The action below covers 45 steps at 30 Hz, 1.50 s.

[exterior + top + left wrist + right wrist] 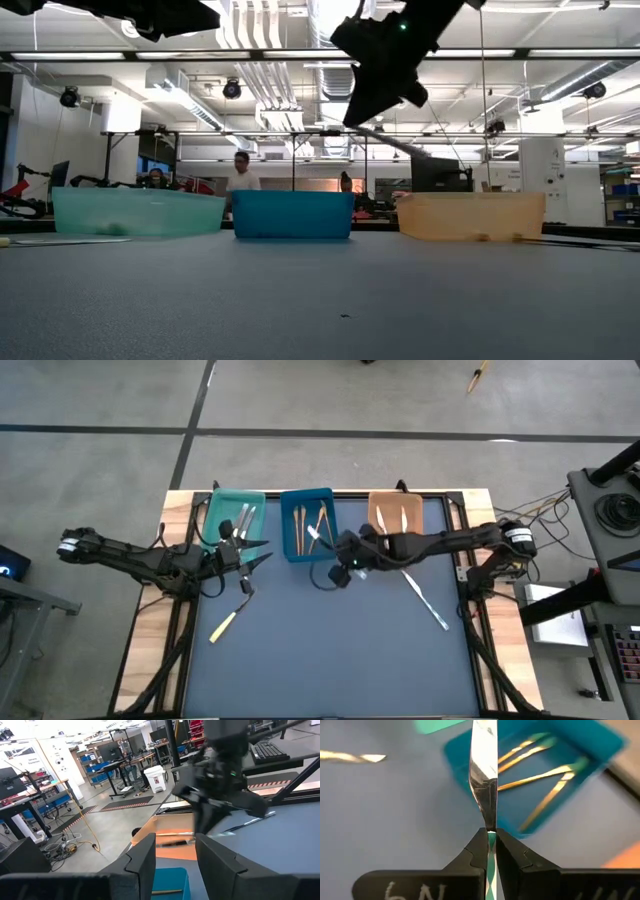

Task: Sort silverware by color (type)
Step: Put the white patterned table knife into the orange bin

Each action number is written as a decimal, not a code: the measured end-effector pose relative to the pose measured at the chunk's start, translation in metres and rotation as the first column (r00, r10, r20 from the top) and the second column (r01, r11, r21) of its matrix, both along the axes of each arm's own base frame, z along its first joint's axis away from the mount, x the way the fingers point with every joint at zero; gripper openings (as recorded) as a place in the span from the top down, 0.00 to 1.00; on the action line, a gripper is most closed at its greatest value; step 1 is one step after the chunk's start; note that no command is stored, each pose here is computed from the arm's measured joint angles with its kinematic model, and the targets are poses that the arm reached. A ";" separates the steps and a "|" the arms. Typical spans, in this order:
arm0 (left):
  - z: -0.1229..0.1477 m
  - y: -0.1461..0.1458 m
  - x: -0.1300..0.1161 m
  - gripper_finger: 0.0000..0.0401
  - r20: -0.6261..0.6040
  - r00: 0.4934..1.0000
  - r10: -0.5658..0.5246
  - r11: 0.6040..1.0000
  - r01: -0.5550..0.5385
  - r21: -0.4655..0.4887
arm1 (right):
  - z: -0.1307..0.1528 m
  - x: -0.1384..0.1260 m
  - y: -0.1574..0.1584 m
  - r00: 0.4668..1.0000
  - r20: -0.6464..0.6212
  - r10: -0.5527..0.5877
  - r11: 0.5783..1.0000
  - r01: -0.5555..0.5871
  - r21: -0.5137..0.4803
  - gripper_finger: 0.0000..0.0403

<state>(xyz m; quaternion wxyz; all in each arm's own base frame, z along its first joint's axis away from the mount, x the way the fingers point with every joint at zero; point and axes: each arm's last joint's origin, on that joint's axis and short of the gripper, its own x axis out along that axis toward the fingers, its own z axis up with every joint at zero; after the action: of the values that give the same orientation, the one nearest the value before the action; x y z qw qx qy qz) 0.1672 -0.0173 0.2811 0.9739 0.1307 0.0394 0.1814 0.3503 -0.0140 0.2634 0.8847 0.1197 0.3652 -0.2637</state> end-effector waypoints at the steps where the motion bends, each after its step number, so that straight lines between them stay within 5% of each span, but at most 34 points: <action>1: 0.000 0.000 0.000 0.70 0.000 1.000 0.000 1.000 0.000 0.000 | 0.005 -0.001 -0.006 0.999 -0.011 -0.034 0.999 0.034 -0.007 0.97; 8: 0.000 0.000 0.000 0.70 0.000 1.000 0.000 1.000 0.000 0.000 | 0.029 -0.021 -0.055 0.926 -0.114 -0.359 0.927 0.368 0.070 0.97; 13: 0.000 0.000 0.000 0.70 0.000 1.000 0.000 1.000 0.000 0.000 | 0.030 -0.038 -0.091 0.861 -0.190 -0.472 0.857 0.499 0.133 0.97; 31: 0.000 0.000 0.000 0.70 0.000 1.000 0.000 1.000 0.000 0.000 | 0.026 -0.082 -0.174 0.803 -0.252 -0.540 0.709 0.596 0.376 0.97; 45: 0.000 0.000 0.000 0.70 -0.001 1.000 0.000 1.000 0.000 0.000 | 0.022 -0.091 -0.180 0.778 -0.305 -0.549 0.688 0.628 0.363 0.97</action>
<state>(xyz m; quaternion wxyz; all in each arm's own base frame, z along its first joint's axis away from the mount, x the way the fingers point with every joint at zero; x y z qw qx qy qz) 0.1672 -0.0173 0.2810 0.9739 0.1309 0.0397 0.1814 0.2593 -0.1939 0.2859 0.6655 0.4068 0.4324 -0.4525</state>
